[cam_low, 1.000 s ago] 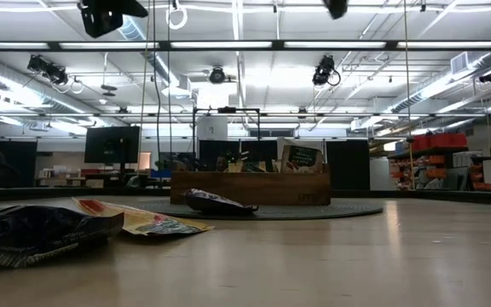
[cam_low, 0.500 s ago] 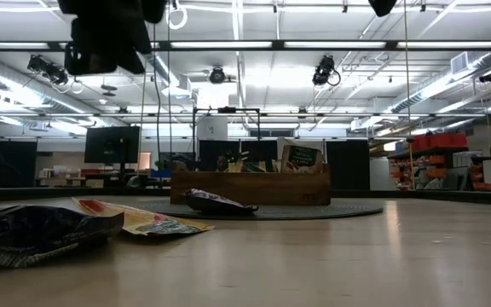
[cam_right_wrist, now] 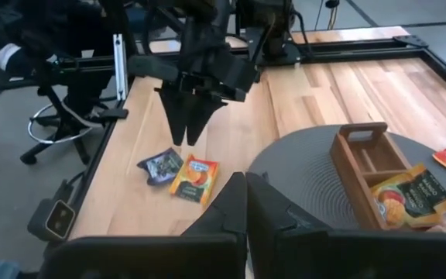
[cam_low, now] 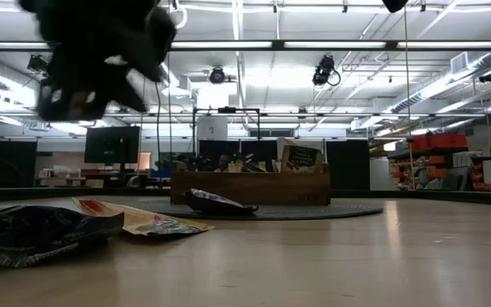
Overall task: Pick & Place Tea
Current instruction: Put the yellow tea bag into the middle section of the wooden organizer
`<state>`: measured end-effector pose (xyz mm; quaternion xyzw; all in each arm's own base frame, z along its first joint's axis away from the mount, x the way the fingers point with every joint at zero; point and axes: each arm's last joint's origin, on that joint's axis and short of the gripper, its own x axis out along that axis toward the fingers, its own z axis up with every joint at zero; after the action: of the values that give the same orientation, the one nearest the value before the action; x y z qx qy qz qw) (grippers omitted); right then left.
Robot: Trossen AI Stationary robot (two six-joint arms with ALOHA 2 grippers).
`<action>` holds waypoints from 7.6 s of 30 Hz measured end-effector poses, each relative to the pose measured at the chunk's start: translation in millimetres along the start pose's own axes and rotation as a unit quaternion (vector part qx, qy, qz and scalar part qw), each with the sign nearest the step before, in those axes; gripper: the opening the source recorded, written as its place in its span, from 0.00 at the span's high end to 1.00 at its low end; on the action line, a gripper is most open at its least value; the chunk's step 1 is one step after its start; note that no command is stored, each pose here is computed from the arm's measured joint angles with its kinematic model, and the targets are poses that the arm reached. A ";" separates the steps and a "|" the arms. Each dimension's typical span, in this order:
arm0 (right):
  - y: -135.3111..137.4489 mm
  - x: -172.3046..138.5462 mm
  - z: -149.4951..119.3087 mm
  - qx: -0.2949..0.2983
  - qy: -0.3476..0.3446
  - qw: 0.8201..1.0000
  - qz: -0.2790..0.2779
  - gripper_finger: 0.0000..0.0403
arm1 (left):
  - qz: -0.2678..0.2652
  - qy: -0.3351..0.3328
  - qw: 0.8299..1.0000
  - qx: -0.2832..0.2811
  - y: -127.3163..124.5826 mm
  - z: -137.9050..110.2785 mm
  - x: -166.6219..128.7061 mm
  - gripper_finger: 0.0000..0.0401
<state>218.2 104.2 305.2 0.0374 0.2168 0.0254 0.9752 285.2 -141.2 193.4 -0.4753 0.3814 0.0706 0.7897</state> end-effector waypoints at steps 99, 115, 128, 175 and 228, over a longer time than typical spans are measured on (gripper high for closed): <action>-73.3 -13.5 29.1 0.262 -0.086 0.960 -0.054 0.71 | -0.251 -0.415 0.874 0.014 46.1 112.5 -14.6 1.00; -101.8 7.9 29.5 0.245 -0.074 0.964 -0.070 0.48 | -0.245 -0.435 0.863 0.078 64.7 152.6 -38.4 1.00; -119.5 34.3 23.4 0.237 -0.043 0.969 -0.053 0.51 | -0.237 -0.440 0.863 0.076 68.6 157.1 -39.8 1.00; -132.7 -11.8 65.1 0.111 0.004 0.990 -0.087 1.00 | -0.136 -0.434 0.843 0.288 54.6 148.4 -140.3 0.86; -198.0 171.4 58.9 -0.154 0.396 0.905 0.028 1.00 | 0.017 -0.454 0.858 0.240 80.1 91.2 -225.3 0.86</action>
<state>404.9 -85.4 269.6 -0.1198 0.5772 0.0985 0.8017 138.5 31.9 312.0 -0.1802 -0.0062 0.1979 0.9635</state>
